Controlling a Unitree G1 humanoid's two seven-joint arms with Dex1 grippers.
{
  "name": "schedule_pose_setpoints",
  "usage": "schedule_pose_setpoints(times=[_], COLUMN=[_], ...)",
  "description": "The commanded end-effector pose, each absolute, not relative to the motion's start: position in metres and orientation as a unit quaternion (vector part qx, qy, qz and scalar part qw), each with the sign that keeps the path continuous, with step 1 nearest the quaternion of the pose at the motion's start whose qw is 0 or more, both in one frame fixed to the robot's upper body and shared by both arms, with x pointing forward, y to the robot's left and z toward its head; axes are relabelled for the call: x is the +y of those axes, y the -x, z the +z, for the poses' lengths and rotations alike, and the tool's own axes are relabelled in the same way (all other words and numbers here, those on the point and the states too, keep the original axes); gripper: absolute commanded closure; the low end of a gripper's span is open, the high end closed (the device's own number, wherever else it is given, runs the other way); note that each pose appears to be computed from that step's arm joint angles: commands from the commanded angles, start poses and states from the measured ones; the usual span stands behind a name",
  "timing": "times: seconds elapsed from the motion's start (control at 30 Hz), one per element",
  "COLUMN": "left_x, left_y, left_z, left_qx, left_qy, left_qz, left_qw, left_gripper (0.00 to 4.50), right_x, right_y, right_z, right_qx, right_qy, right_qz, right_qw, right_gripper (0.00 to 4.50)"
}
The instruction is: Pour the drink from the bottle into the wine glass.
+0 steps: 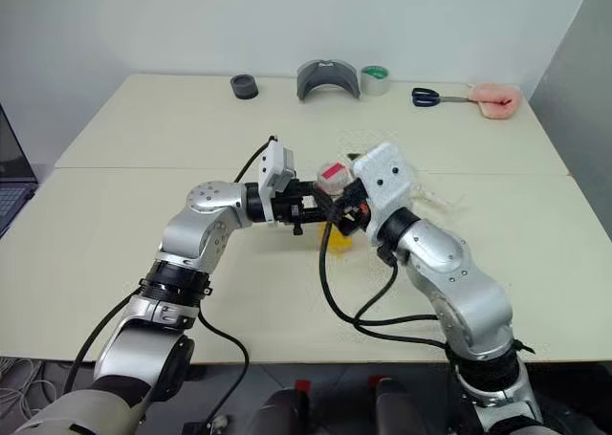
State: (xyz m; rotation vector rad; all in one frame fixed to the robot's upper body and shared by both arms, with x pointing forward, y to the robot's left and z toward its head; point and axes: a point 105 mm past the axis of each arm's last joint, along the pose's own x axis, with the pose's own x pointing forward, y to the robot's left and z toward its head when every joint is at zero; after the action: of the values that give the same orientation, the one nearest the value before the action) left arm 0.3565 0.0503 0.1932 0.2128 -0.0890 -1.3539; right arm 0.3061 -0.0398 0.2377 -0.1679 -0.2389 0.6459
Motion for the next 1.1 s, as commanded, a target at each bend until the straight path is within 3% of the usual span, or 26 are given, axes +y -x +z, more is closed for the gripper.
schedule_pose_setpoints(times=[0.03, 0.2, 0.3, 0.43, 0.47, 0.6, 0.73, 0.87, 1.07, 1.1], left_x=[0.046, 0.046, 0.047, 0.048, 0.048, 0.049, 0.049, 0.051, 0.05, 0.05], left_y=[-0.357, -0.357, -0.357, -0.358, -0.358, -0.357, -0.356, -0.352, -0.354, -0.354], left_z=[0.214, 0.213, 0.213, 0.213, 0.212, 0.212, 0.211, 0.211, 0.215, 0.215], left_qx=[-0.081, -0.083, -0.082, -0.082, -0.082, -0.081, -0.073, -0.064, -0.069, -0.07], left_qy=[-0.115, -0.117, -0.118, -0.118, -0.118, -0.118, -0.118, -0.124, -0.124, -0.124], left_qz=[-0.625, -0.624, -0.623, -0.621, -0.62, -0.62, -0.63, -0.644, -0.641, -0.64], left_qw=[0.768, 0.768, 0.769, 0.771, 0.771, 0.771, 0.764, 0.752, 0.754, 0.755], left_gripper=[2.68, 2.68, 2.68, 2.68, 2.68, 2.68, 2.68, 2.69, 2.69, 2.69], right_x=[-0.039, -0.04, -0.04, -0.038, -0.038, -0.034, -0.026, -0.038, -0.042, -0.043], right_y=[-0.309, -0.314, -0.315, -0.314, -0.313, -0.311, -0.302, -0.311, -0.319, -0.321], right_z=[0.25, 0.248, 0.247, 0.247, 0.247, 0.246, 0.244, 0.24, 0.244, 0.245], right_qx=[-0.145, -0.139, -0.139, -0.139, -0.138, -0.137, -0.134, -0.071, -0.051, -0.058], right_qy=[0.084, 0.079, 0.072, 0.068, 0.067, 0.067, 0.088, 0.102, 0.109, 0.109], right_qz=[0.292, 0.283, 0.283, 0.29, 0.292, 0.314, 0.465, 0.59, 0.61, 0.602], right_qw=[0.942, 0.946, 0.946, 0.944, 0.944, 0.937, 0.87, 0.798, 0.783, 0.789], right_gripper=[0.51, 0.51, 1.12, 2.45, 2.57, 2.57, 2.57, 2.57, 2.57, 2.22])
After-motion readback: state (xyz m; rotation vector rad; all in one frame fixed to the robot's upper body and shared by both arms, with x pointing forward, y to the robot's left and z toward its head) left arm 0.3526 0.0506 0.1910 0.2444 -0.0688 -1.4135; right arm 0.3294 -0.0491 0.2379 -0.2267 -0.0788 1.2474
